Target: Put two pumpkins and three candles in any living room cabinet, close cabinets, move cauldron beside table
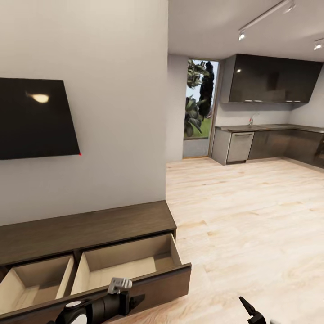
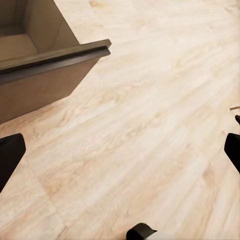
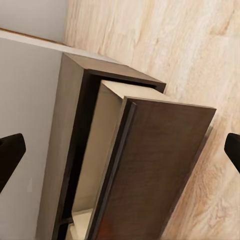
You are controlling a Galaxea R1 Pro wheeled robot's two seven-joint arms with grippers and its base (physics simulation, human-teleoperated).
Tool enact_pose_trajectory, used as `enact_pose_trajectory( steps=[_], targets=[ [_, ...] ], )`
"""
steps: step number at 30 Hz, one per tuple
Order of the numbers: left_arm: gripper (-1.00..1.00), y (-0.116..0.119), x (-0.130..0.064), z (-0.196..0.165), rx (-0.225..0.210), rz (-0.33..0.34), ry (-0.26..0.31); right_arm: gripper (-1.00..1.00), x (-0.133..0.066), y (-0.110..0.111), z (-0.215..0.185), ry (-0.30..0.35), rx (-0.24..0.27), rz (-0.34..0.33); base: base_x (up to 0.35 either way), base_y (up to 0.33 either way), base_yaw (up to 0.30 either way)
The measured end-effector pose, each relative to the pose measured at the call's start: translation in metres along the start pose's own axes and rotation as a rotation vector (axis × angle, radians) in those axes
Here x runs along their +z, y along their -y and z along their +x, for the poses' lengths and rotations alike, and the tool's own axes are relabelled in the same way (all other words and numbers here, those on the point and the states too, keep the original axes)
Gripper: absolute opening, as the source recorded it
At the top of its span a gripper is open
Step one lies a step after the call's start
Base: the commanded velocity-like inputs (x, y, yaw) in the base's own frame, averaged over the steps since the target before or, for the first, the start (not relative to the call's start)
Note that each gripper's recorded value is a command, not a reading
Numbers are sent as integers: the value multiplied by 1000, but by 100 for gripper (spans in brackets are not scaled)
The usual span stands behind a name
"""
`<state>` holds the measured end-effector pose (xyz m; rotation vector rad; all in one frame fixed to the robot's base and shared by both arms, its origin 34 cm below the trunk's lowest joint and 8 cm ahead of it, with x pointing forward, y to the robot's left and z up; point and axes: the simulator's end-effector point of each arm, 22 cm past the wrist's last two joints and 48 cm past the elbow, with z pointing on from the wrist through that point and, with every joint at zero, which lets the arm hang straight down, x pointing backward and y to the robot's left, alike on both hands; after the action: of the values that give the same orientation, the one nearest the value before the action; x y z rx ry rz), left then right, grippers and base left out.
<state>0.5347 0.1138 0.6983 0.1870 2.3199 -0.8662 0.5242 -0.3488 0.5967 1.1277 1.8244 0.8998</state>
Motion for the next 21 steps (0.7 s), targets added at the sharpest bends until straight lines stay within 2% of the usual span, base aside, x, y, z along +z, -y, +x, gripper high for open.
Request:
enact_pose_trajectory(
  steps=[9,21],
  targets=[
    [100,4,-4,-1,-15,-7,-18,100,-7,-6,-1,-6,5,20,-27,0,-2],
    [100,13,-10,-7,-30,-4,-33,100,-16,-15,-3,-12,9,39,-213,0,0]
  ],
)
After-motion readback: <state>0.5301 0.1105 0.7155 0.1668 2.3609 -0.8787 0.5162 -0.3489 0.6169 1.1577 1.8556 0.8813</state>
